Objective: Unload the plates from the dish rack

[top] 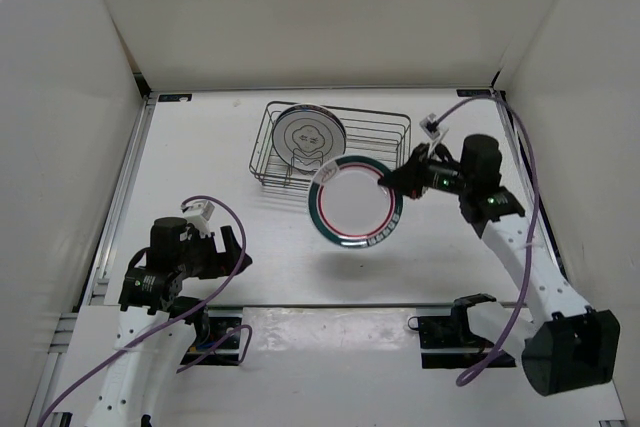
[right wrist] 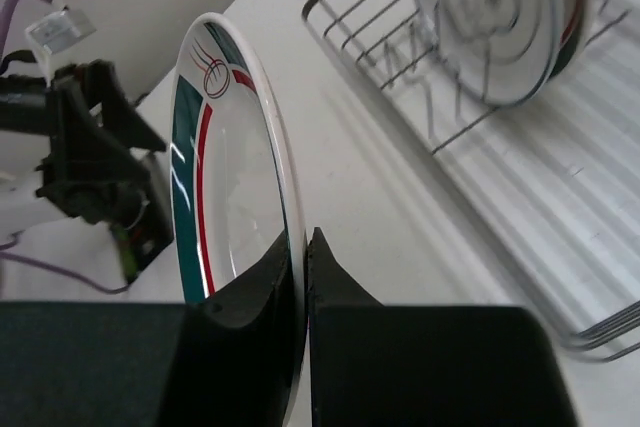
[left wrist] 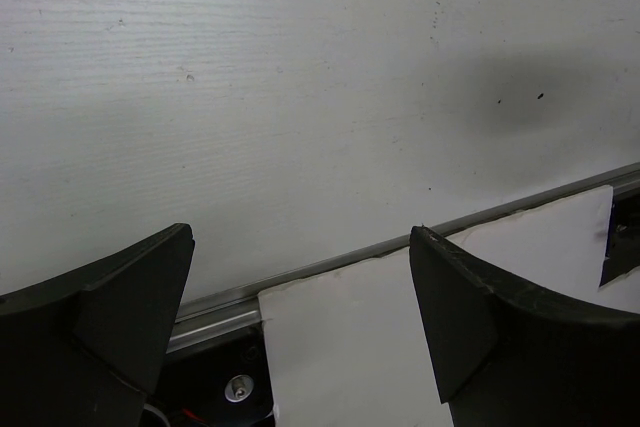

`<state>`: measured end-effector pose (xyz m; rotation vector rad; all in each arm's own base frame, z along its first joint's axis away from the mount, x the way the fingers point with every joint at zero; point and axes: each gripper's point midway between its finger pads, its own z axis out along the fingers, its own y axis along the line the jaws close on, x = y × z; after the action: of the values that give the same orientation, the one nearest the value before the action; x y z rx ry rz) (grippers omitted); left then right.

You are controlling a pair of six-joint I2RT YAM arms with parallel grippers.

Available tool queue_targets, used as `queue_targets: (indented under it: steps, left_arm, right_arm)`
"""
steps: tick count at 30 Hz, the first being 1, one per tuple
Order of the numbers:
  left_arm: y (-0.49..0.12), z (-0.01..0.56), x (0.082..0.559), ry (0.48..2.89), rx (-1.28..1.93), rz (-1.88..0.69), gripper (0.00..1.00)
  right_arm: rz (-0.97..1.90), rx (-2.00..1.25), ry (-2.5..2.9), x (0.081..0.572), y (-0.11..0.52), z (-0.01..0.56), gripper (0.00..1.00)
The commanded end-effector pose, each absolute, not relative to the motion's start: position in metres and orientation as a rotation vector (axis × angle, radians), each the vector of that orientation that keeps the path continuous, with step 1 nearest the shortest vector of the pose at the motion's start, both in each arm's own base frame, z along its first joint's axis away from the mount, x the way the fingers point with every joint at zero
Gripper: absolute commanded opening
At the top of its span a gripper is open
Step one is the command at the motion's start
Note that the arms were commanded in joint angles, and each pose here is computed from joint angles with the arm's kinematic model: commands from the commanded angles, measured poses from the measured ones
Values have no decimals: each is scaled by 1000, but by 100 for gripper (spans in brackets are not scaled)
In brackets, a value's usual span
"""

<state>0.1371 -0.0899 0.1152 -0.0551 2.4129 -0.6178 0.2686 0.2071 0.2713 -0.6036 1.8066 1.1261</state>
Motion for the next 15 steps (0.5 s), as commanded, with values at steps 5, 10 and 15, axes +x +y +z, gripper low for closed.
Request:
queue_targets:
  steps: [5,10,15]
  left_arm:
    - [-95,118,138,2395,-27,-654,100]
    - [-94,116,139,2404,-32,-647,100]
    - [-94,116,139,2407,-36,-650,100]
  right_arm:
    - [1308,-477,1933,200,204,224,0]
    - [1251,-351,2031,182,190,181,0]
    - [1313,-205,2119,170,188,137,0]
